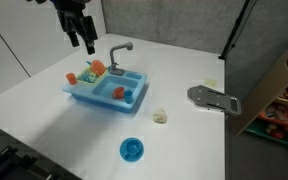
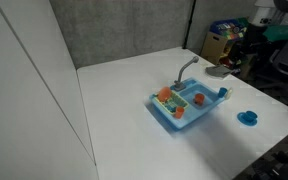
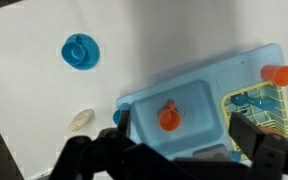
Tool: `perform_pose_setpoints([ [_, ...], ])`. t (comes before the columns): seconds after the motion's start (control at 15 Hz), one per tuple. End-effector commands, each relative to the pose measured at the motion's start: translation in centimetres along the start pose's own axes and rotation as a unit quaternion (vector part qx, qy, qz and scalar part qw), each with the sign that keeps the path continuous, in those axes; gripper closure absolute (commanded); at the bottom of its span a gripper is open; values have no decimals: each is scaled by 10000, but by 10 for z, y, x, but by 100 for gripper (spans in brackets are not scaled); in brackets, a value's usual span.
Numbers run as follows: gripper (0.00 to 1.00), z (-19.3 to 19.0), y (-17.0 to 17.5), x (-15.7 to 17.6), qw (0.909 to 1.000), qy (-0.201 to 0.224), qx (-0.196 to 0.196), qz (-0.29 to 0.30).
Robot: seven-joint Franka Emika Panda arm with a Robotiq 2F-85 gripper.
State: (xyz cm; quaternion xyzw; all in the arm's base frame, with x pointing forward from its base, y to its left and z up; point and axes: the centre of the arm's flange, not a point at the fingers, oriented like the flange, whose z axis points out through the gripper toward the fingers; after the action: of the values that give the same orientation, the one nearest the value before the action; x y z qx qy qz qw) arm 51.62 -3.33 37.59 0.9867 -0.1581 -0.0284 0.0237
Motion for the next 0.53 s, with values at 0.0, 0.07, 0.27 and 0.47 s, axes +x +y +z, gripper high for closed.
perform_pose_setpoints([
  [0.0,0,15,3,28,9998,72,133,-111],
  [0.07,0,21,6,34,9999,66,130,-51],
  [0.27,0,37,22,53,9996,-15,166,208],
  [0.47,0,55,40,72,9987,-115,222,436],
])
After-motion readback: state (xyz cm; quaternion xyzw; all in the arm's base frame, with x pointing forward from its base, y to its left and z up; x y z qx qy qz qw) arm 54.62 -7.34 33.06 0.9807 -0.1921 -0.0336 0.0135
